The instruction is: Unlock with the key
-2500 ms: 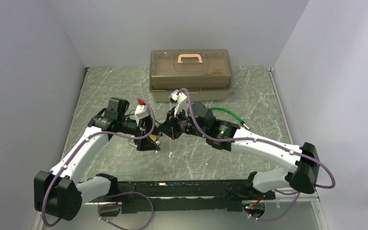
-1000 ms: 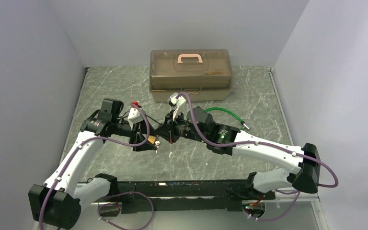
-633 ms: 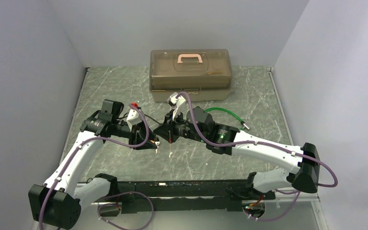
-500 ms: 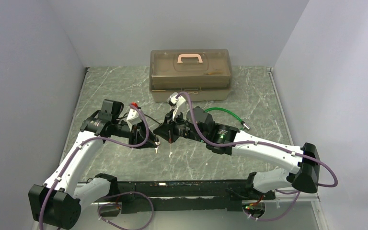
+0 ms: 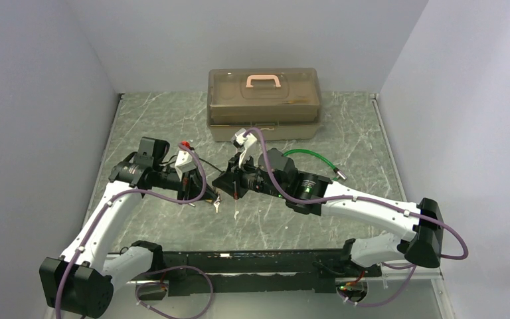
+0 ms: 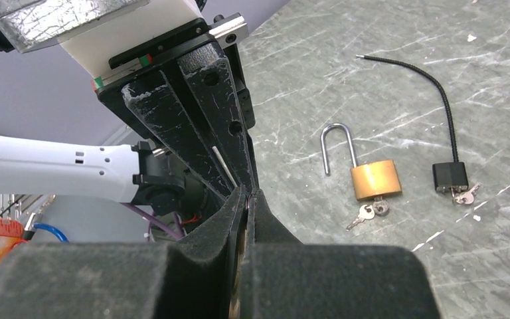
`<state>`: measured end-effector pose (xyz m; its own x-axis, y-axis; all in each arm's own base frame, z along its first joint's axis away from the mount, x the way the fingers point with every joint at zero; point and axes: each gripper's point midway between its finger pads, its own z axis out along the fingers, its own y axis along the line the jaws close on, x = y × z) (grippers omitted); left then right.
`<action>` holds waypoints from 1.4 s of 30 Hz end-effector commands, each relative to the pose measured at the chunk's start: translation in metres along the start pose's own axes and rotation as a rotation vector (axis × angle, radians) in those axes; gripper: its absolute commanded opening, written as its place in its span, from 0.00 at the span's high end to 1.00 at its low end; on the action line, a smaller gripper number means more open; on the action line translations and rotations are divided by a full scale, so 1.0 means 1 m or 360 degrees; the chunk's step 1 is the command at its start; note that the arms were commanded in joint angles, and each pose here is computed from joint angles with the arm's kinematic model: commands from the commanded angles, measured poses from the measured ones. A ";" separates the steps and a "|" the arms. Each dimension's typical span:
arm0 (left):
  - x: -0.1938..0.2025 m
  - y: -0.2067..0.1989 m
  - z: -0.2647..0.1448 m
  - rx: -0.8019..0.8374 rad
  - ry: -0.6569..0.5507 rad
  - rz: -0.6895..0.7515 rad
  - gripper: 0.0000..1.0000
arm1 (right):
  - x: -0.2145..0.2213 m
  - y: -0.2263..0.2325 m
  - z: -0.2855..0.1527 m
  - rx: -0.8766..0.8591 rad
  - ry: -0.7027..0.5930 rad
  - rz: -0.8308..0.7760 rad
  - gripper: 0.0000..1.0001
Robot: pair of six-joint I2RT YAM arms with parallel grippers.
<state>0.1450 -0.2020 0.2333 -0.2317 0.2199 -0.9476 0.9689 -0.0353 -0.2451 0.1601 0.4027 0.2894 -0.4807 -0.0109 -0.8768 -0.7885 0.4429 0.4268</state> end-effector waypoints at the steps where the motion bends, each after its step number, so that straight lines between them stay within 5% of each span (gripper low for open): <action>1: -0.021 -0.006 -0.004 0.0007 -0.0042 0.0134 1.00 | -0.008 0.001 -0.006 0.0018 -0.0019 -0.0047 1.00; 13: -0.026 0.022 -0.025 -0.0333 0.0236 0.0139 1.00 | 0.004 0.001 -0.026 0.0001 0.0054 -0.0057 1.00; 23: -0.026 0.000 -0.033 -0.0286 0.0420 0.0079 1.00 | -0.016 0.004 -0.035 -0.0023 0.0051 -0.0192 0.61; 34: -0.031 -0.019 -0.034 -0.0147 0.0486 0.0015 1.00 | -0.053 0.028 -0.065 -0.0327 -0.0319 -0.0727 0.50; 42: -0.031 -0.032 -0.029 -0.0003 0.0503 -0.0084 1.00 | -0.026 0.057 -0.045 -0.0742 -0.0116 -0.0831 0.39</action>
<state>0.1387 -0.1753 0.2667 -0.2481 0.5308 -0.8104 0.9634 0.0472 -0.2639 0.1266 0.3753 0.3336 -0.0677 -0.0782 -0.9946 -0.9896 0.1322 0.0570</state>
